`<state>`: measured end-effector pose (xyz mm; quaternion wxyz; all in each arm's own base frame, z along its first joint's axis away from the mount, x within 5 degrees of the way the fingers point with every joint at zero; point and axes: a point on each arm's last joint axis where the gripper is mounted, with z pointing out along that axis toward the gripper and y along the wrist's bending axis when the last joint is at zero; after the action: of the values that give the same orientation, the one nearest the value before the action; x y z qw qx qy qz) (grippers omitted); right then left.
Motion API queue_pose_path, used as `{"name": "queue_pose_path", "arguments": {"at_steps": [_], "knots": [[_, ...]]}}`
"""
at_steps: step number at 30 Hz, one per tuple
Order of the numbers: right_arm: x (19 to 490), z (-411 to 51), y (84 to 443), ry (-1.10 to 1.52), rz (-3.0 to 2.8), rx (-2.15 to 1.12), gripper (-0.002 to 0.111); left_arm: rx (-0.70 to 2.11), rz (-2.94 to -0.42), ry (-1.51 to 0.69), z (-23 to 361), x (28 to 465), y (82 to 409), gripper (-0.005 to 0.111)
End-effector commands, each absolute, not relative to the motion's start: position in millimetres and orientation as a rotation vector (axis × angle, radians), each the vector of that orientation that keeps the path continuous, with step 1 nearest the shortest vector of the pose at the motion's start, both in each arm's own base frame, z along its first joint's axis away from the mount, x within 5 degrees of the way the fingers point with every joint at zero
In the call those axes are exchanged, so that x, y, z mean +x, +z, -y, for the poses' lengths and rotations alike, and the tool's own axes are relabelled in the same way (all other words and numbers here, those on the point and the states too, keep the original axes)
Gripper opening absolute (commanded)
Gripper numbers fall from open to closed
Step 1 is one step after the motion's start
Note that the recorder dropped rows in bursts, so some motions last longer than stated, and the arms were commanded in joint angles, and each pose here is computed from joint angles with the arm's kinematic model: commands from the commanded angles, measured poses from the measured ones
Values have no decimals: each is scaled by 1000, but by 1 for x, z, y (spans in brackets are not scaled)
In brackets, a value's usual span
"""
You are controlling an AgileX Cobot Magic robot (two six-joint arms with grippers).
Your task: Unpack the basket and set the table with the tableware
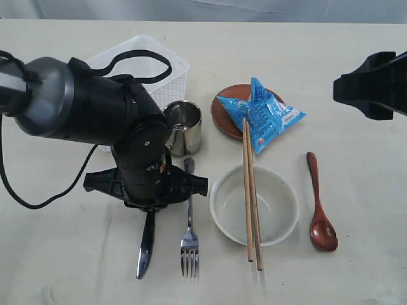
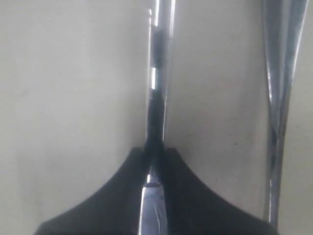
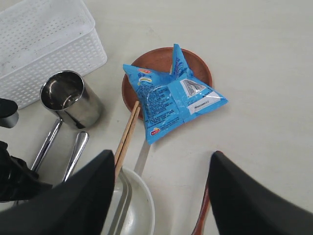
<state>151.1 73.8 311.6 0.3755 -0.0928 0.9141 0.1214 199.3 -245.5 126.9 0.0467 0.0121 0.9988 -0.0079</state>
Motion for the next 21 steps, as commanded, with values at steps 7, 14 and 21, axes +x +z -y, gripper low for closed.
{"name": "queue_pose_path", "arguments": {"at_steps": [7, 14, 21], "knots": [[150, -73, 312, 304, -2331, -248, 55, -62, -3065, -77, 248, 198, 124, 0], [150, -73, 312, 302, -2337, -249, 55, -61, -3052, -103, 250, 199, 124, 0], [150, -73, 312, 302, -2337, -249, 55, -57, -3054, -93, 249, 199, 124, 0]]}}
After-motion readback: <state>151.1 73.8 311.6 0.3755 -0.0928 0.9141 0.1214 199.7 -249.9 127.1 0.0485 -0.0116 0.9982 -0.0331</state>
